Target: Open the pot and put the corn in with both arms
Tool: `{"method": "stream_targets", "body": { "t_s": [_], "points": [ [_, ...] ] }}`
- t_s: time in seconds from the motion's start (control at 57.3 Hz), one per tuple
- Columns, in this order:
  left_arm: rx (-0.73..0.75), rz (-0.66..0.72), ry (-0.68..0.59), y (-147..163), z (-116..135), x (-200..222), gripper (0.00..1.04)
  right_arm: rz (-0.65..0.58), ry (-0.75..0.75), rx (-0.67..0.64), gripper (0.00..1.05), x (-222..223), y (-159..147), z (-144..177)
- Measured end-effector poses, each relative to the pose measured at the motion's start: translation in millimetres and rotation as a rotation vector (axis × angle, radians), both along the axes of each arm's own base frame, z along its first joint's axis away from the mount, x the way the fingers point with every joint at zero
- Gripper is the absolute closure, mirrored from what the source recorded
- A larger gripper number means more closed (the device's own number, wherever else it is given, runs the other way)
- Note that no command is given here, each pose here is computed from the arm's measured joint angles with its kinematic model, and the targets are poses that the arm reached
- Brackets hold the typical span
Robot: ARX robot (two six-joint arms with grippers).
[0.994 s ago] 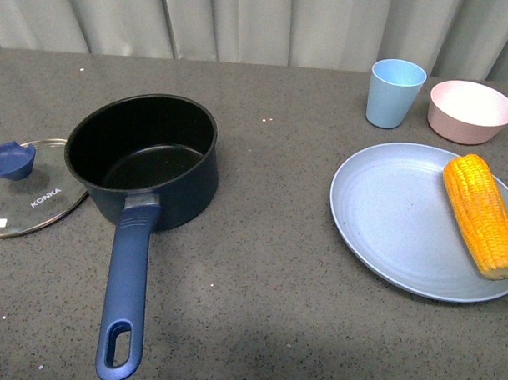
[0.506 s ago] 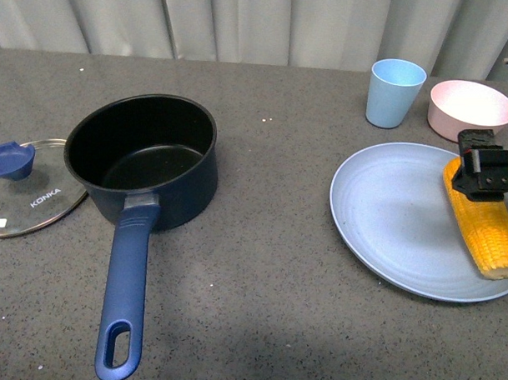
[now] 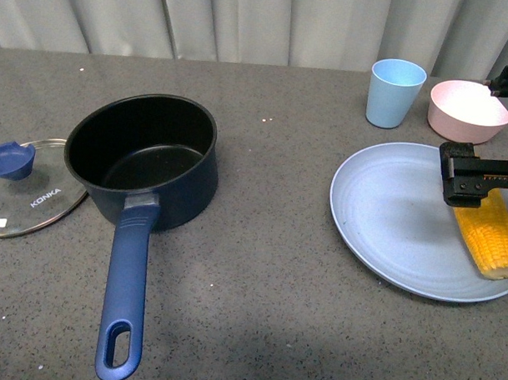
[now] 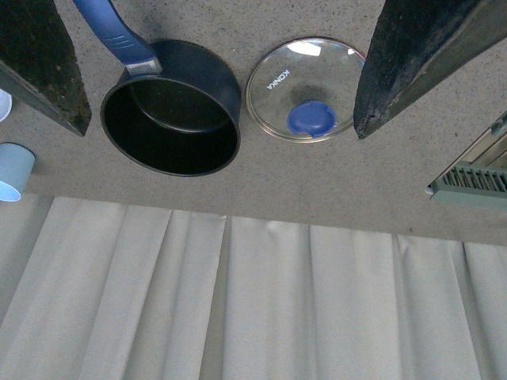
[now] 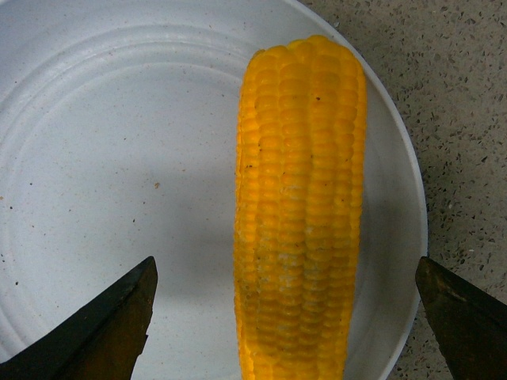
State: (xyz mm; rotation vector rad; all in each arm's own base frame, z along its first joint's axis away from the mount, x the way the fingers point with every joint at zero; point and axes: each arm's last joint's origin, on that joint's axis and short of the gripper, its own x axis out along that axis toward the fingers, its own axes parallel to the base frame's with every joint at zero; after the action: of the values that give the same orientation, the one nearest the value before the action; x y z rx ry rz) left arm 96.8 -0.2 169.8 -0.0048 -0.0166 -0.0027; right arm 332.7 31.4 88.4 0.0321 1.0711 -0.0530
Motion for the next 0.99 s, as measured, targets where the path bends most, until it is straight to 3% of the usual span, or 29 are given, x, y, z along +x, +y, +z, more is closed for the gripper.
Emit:
{"method": "stream_targets", "body": {
  "t_s": [0.541,0.994],
  "points": [
    [0.0,0.0,0.0,0,0,0,0.07,-0.023,0.061,-0.034,0.1,6,2,-13],
    [0.0,0.0,0.0,0,0,0,0.07,-0.012,0.055,-0.03,0.79,9,6,-12]
  ]
}}
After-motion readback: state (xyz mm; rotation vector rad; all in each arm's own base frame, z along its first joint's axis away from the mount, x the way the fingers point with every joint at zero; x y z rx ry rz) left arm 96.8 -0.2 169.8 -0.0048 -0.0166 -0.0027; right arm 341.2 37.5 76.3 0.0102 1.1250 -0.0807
